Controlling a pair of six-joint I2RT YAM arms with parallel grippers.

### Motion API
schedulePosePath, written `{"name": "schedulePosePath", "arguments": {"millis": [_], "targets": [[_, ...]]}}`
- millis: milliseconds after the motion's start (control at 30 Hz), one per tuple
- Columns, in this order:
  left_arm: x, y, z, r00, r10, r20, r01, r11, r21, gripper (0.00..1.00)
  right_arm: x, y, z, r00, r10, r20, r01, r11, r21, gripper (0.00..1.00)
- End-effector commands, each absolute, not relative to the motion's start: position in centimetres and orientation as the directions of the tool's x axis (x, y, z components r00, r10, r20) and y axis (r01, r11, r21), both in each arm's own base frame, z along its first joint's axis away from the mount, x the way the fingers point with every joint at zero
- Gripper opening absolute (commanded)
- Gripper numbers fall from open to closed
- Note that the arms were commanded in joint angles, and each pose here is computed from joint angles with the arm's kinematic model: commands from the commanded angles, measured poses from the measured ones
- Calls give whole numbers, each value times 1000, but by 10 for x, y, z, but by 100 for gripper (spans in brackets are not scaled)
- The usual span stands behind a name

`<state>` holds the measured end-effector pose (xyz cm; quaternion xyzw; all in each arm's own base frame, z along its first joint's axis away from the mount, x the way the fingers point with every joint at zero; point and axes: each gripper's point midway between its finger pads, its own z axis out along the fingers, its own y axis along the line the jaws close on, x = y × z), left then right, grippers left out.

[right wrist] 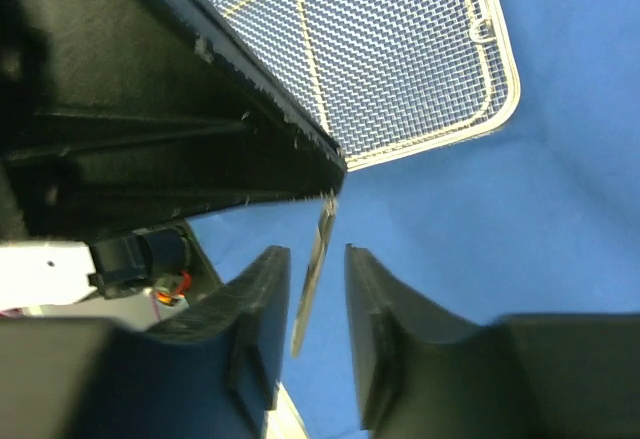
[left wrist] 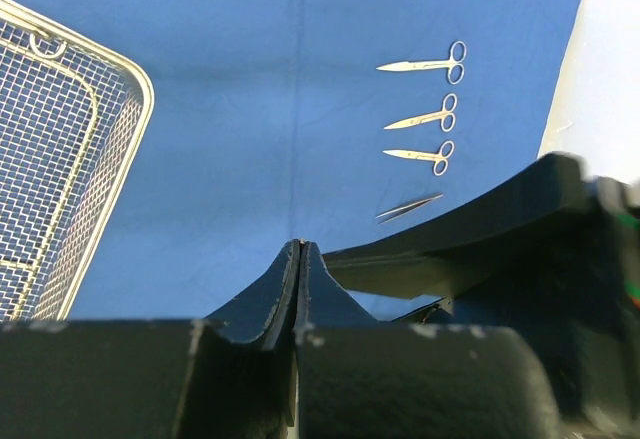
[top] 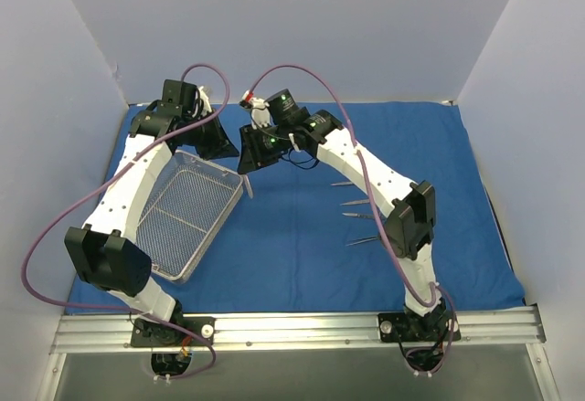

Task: Open and lay out the surgical kit
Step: Place the medical item in the surgical kit.

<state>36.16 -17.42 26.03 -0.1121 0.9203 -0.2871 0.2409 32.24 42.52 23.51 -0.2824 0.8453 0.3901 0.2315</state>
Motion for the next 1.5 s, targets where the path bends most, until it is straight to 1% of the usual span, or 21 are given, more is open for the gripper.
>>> {"name": "schedulePosePath", "arguments": {"millis": [0, 33, 67, 100, 133, 167, 267, 300, 400, 433, 467, 533, 567, 633, 667, 700, 800, 1000, 1167, 1300, 1467], "targets": [[368, -179, 282, -835, -331, -440, -7, 805, -593, 2, 316, 433, 237, -731, -319, -603, -670, 500, 548, 23], [368, -179, 282, -834, -330, -442, -5, 805, -593, 2, 317, 433, 237, -735, -315, -600, -666, 501, 552, 17], [368, -180, 283, -836, -328, -441, -1, 804, -595, 2, 317, 434, 237, -737, -314, -599, -665, 499, 556, 2], [368, -179, 283, -834, -326, -445, 2, 805, -593, 2, 317, 434, 237, -740, -310, -596, -661, 500, 559, 0], [369, -178, 283, -834, -326, -445, 0, 807, -591, 8, 319, 432, 237, -745, -307, -592, -655, 506, 562, 0], [369, -176, 283, -828, -329, -453, -6, 814, -581, 41, 322, 430, 237, -751, -296, -590, -646, 516, 563, 0], [371, -156, 284, -801, -319, -506, -17, 858, -514, 64, 341, 409, 238, -805, -199, -559, -554, 590, 587, 0], [371, -150, 284, -794, -315, -519, -20, 868, -497, 66, 346, 399, 248, -813, -152, -562, -526, 606, 597, 0], [367, -133, 284, -778, -289, -558, -22, 900, -435, 70, 373, 348, 248, -873, 77, -482, -301, 693, 655, 0], [364, -130, 285, -774, -282, -567, -21, 906, -422, 70, 375, 332, 226, -894, 141, -426, -206, 714, 669, 0], [362, -127, 278, -780, -269, -565, -22, 914, -405, 70, 387, 309, 223, -895, 272, -354, -63, 708, 703, 0], [356, -126, 276, -779, -262, -570, -14, 916, -402, 70, 384, 286, 229, -867, 389, -312, 34, 670, 741, 0], [354, -125, 273, -781, -256, -570, -10, 917, -399, 70, 371, 271, 198, -867, 437, -239, 137, 672, 728, 0], [346, -126, 268, -787, -251, -564, 0, 914, -406, 70, 363, 239, 207, -766, 611, -200, 285, 602, 746, 0], [344, -127, 266, -789, -250, -561, 2, 912, -410, 70, 345, 221, 177, -736, 658, -159, 380, 595, 708, 0], [340, -128, 258, -800, -246, -548, 0, 912, -410, 70, 342, 197, 191, -639, 753, -157, 437, 523, 731, 0], [331, -132, 254, -805, -246, -539, 12, 903, -429, 69, 306, 150, 167, -506, 856, -104, 585, 429, 688, 0], [317, -141, 250, -807, -249, -535, 34, 885, -463, 68, 239, 109, 114, -381, 923, -49, 757, 341, 557, 0], [312, -143, 253, -811, -229, -538, 54, 887, -459, 68, 225, 93, 86, -261, 965, -23, 821, 235, 520, 0], [311, -146, 256, -813, -221, -539, 63, 886, -459, 68, 209, 84, 51, -254, 967, -32, 900, 248, 359, 0], [310, -147, 258, -812, -223, -540, 64, 885, -462, 68, 209, 77, 37, -242, 969, -55, 922, 247, 298, 0]]}}
